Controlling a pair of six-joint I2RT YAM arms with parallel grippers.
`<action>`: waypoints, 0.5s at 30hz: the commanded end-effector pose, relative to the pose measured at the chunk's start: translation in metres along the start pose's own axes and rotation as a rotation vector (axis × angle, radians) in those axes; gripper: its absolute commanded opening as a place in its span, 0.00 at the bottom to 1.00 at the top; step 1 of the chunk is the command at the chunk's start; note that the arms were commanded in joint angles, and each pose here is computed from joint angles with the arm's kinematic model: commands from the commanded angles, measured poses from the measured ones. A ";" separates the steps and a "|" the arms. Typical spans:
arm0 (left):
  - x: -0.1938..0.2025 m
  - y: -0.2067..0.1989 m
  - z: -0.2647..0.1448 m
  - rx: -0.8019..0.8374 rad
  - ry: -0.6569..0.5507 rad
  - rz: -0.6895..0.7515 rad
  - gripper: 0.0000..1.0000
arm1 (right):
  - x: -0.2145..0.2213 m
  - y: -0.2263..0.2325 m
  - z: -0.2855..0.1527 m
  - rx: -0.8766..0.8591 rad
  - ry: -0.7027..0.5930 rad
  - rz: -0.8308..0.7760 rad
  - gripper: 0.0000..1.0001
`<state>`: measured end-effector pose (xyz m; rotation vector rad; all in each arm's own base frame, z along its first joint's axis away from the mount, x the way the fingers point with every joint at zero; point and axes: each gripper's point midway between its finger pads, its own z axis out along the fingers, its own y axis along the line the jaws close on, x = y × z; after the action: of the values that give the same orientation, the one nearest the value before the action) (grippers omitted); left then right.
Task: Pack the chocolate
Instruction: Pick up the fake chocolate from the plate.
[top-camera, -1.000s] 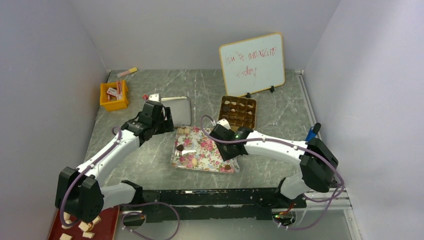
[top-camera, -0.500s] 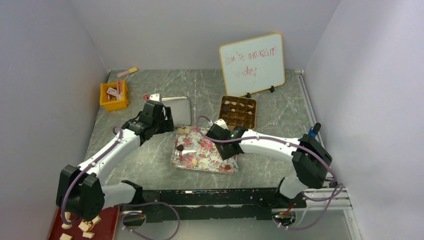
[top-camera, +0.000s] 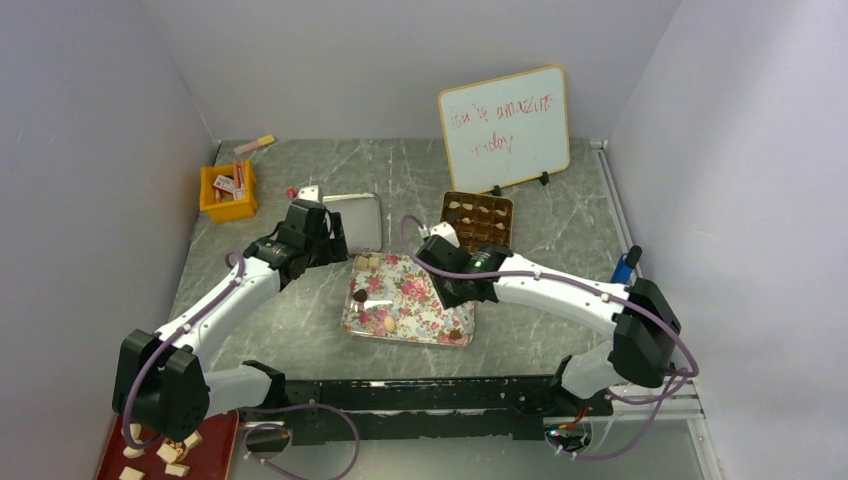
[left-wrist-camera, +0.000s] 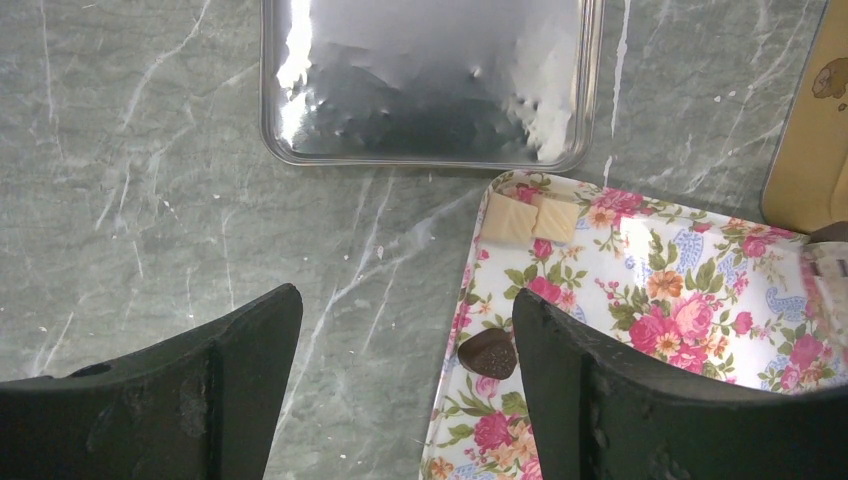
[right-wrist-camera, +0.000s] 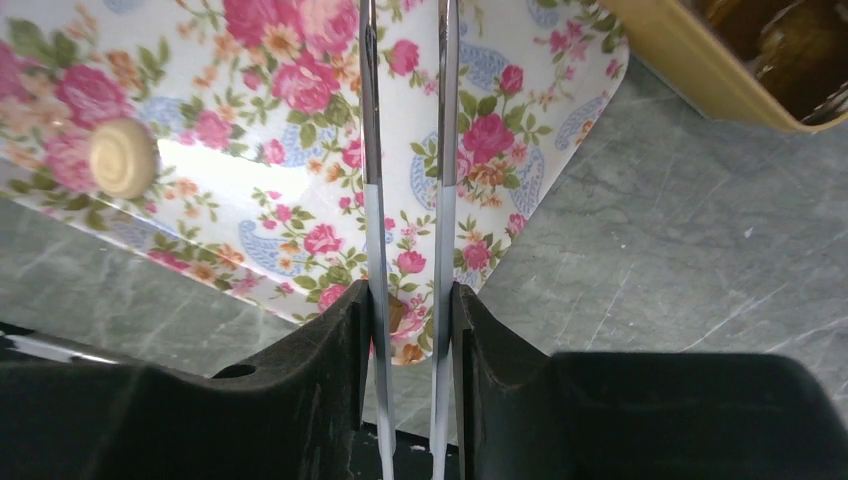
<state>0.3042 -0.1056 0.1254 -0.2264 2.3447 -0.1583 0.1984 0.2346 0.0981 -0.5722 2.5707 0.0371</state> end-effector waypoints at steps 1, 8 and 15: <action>-0.023 -0.008 -0.007 0.026 -0.063 -0.026 0.82 | -0.031 -0.004 -0.034 -0.008 -0.108 0.043 0.00; -0.024 -0.009 -0.009 0.033 -0.064 -0.029 0.82 | -0.042 -0.027 -0.059 0.069 -0.172 0.111 0.00; -0.023 -0.011 -0.011 0.044 -0.064 -0.027 0.81 | -0.037 -0.056 -0.066 0.147 -0.189 0.190 0.00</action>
<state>0.3039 -0.1064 0.1256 -0.2272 2.3457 -0.1642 0.2080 0.2069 0.1549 -0.3914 2.4762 -0.0018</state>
